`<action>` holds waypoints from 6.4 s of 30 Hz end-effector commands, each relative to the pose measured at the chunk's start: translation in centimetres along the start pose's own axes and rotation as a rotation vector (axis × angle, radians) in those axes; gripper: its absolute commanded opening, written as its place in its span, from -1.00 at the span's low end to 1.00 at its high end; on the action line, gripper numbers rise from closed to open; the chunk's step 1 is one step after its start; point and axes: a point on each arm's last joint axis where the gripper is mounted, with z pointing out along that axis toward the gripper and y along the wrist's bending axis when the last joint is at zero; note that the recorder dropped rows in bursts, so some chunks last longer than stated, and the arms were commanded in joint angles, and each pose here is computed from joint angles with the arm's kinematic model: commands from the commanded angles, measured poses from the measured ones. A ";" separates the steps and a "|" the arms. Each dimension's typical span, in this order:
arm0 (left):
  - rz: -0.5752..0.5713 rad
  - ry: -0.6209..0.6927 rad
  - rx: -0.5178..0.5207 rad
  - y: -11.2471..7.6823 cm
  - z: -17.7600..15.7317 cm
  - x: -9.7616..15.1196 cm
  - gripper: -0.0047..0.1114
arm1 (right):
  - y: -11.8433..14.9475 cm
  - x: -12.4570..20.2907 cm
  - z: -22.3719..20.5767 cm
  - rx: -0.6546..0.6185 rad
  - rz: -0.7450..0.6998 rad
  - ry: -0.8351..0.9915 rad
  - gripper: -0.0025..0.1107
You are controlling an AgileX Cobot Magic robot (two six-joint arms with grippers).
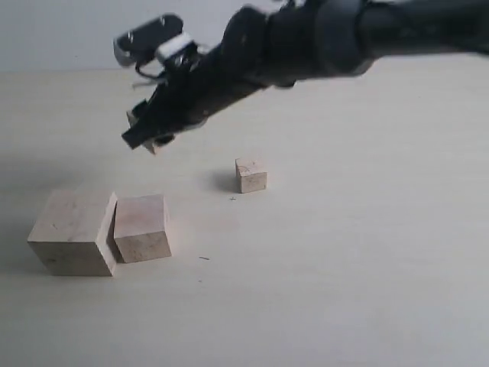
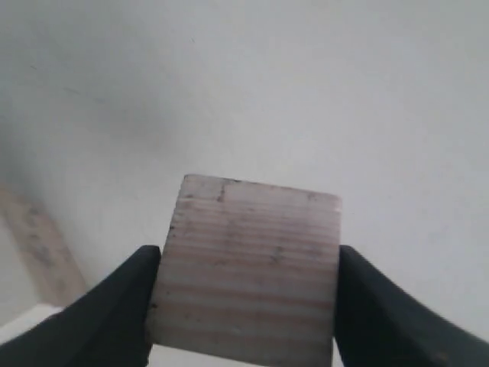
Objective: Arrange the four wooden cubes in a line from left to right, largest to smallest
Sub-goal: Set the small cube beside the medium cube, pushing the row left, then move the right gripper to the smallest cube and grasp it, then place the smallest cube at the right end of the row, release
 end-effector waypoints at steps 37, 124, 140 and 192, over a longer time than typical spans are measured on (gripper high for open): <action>-0.003 -0.011 -0.002 0.0 0.0 -0.1 -0.92 | 2.1 8.4 4.0 -0.590 -0.573 0.325 -0.96; -0.001 -0.011 -0.002 0.0 0.0 -0.1 -0.92 | -5.5 5.0 -7.1 0.031 -0.091 0.320 -0.96; -0.001 -0.011 -0.002 0.0 0.0 -0.1 -0.92 | -0.5 11.1 0.9 -0.377 -0.317 0.347 -0.96; -0.001 -0.011 -0.002 0.0 0.0 -0.1 -0.92 | 1.3 11.3 4.1 -0.372 -0.539 0.354 -0.96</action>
